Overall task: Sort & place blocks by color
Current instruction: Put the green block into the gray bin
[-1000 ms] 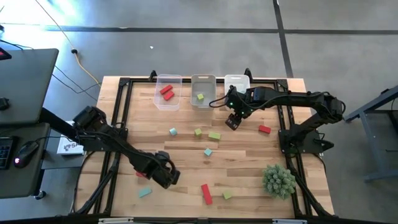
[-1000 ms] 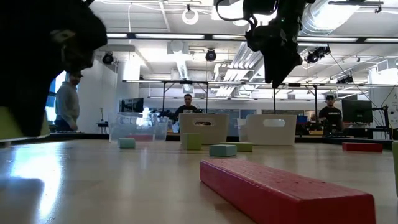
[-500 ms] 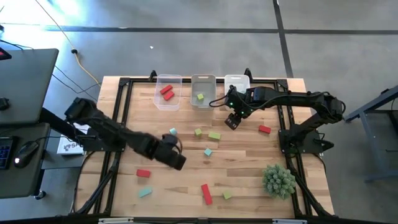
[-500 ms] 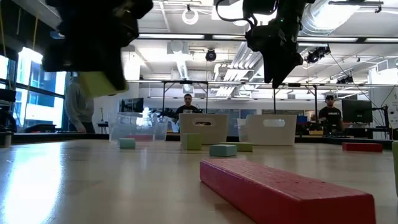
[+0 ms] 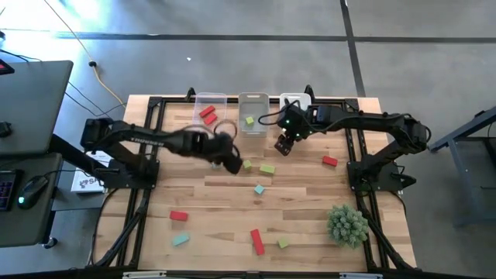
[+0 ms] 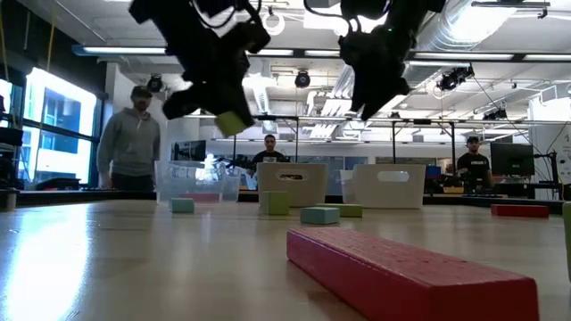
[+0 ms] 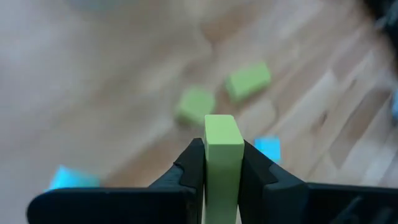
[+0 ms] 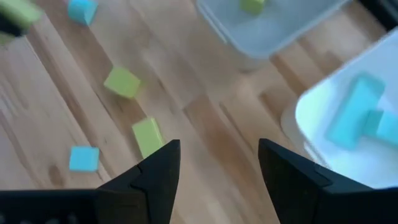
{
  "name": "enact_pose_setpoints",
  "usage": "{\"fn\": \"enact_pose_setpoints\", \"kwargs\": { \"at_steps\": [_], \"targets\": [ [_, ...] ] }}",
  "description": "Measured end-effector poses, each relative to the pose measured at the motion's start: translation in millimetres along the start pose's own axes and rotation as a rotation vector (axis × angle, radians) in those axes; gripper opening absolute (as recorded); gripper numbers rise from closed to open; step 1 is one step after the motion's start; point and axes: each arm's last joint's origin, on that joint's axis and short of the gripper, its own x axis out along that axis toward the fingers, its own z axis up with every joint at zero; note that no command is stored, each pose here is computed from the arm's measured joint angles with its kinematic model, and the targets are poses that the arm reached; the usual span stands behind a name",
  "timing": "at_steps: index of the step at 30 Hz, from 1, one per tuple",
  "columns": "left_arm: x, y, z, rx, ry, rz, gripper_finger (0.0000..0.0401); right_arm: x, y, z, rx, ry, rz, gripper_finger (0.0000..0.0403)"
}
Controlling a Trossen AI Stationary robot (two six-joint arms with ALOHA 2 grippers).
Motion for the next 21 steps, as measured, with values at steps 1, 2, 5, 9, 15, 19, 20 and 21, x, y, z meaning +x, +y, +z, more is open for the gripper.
{"fn": "enact_pose_setpoints", "kwargs": {
  "at_steps": [1, 2, 5, 9, 15, 19, 20, 21],
  "targets": [
    [1, 4, 9, -0.006, -0.021, -0.012, 0.0034, 0, -1, 2, 0.001, -0.011, 0.001, 0.0204],
    [2, 9, 18, -0.012, -0.040, -0.023, 0.0034, 0, -3, 4, 0.008, -0.027, 0.003, 0.0204],
    [3, 24, 42, -0.029, -0.087, -0.056, 0.0034, 0, -8, 10, 0.020, -0.071, 0.006, 0.0204],
    [2, 43, 67, -0.043, -0.145, -0.085, 0.0034, 0, -12, 18, 0.025, -0.140, 0.016, 0.0204],
    [-3, 66, 93, -0.052, -0.211, -0.142, 0.0034, -2, -16, 28, 0.048, -0.228, 0.030, 0.0204],
    [-6, 76, 107, -0.026, -0.258, -0.193, 0.0034, -3, -18, 33, 0.058, -0.274, 0.036, 0.0204],
    [-7, 79, 110, -0.021, -0.274, -0.204, 0.0034, -3, -18, 34, 0.060, -0.286, 0.038, 0.0204],
    [-9, 81, 114, -0.009, -0.289, -0.223, 0.0034, -4, -17, 35, 0.068, -0.298, 0.040, 0.0204]
  ]
}}
